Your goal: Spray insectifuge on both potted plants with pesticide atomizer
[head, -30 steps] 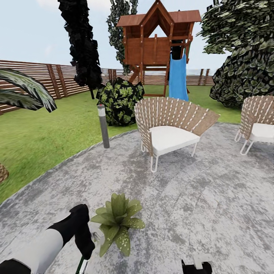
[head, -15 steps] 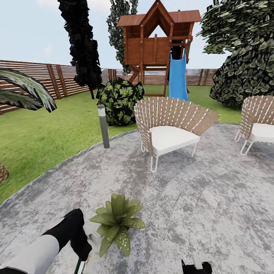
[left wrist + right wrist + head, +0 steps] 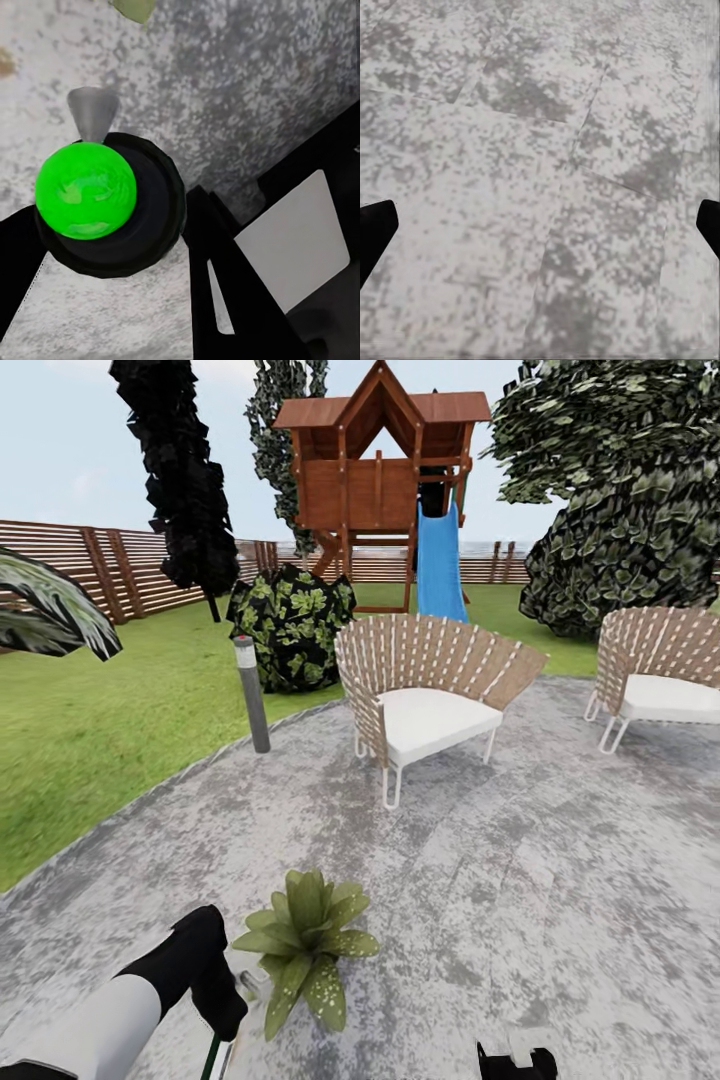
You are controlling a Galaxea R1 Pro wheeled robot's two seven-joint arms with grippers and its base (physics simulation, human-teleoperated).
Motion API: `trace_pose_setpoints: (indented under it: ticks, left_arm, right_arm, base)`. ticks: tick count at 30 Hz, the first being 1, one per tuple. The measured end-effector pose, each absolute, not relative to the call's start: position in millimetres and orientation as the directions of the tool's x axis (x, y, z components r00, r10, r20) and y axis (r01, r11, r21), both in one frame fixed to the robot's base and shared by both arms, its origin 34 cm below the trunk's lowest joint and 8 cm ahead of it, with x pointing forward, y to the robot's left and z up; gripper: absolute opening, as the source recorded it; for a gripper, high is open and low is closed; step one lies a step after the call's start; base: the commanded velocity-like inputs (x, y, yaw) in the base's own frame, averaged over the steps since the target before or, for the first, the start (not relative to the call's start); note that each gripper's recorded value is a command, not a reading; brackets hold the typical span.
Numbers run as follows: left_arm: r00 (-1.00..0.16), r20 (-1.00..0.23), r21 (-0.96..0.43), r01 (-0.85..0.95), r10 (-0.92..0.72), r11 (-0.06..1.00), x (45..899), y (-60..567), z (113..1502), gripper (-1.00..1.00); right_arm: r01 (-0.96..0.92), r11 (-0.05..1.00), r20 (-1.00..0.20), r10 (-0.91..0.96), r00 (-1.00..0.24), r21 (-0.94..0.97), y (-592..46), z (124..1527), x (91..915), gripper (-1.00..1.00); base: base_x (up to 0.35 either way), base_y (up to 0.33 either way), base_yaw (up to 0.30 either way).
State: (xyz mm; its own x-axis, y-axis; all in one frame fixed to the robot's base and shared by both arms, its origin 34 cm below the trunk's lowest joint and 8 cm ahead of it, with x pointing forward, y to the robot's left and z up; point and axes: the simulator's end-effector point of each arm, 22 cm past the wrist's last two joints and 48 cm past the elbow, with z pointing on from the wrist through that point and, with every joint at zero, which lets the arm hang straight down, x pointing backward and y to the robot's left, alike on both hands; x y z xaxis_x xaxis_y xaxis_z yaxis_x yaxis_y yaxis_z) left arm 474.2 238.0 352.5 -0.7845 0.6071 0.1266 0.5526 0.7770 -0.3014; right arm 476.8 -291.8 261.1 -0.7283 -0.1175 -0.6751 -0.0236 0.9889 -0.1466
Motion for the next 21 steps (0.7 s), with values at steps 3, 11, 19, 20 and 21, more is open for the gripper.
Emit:
trace_pose_setpoints:
  ticks: [3,11,19,20,21]
  left_arm:
    - [-0.781,0.123,-0.305,0.557,0.612,0.772,475,235,354,-1.00]
    - [-0.780,0.076,-0.335,0.567,0.621,0.753,505,220,381,-1.00]
    - [-0.779,0.047,-0.320,0.581,0.626,0.748,528,219,398,-1.00]
    - [-0.779,0.048,-0.321,0.581,0.626,0.748,528,219,398,-1.00]
    - [-0.779,0.049,-0.321,0.581,0.626,0.748,527,219,397,-1.00]
  right_arm:
    - [-0.024,0.989,-0.675,-0.118,-0.728,-0.147,-292,261,477,1.00]
    - [-0.025,0.989,-0.674,-0.117,-0.729,-0.145,-291,261,476,1.00]
    - [-0.024,0.989,-0.675,-0.117,-0.728,-0.145,-291,261,477,1.00]
    - [-0.024,0.989,-0.675,-0.117,-0.728,-0.145,-291,261,477,1.00]
    - [-0.024,0.989,-0.675,-0.116,-0.728,-0.145,-292,261,477,1.00]
  base:
    - [-0.002,0.003,-0.224]
    - [0.000,0.000,-0.017]
    - [0.000,0.002,-0.012]
    - [0.000,0.093,-0.183]
    - [0.000,0.181,-0.235]
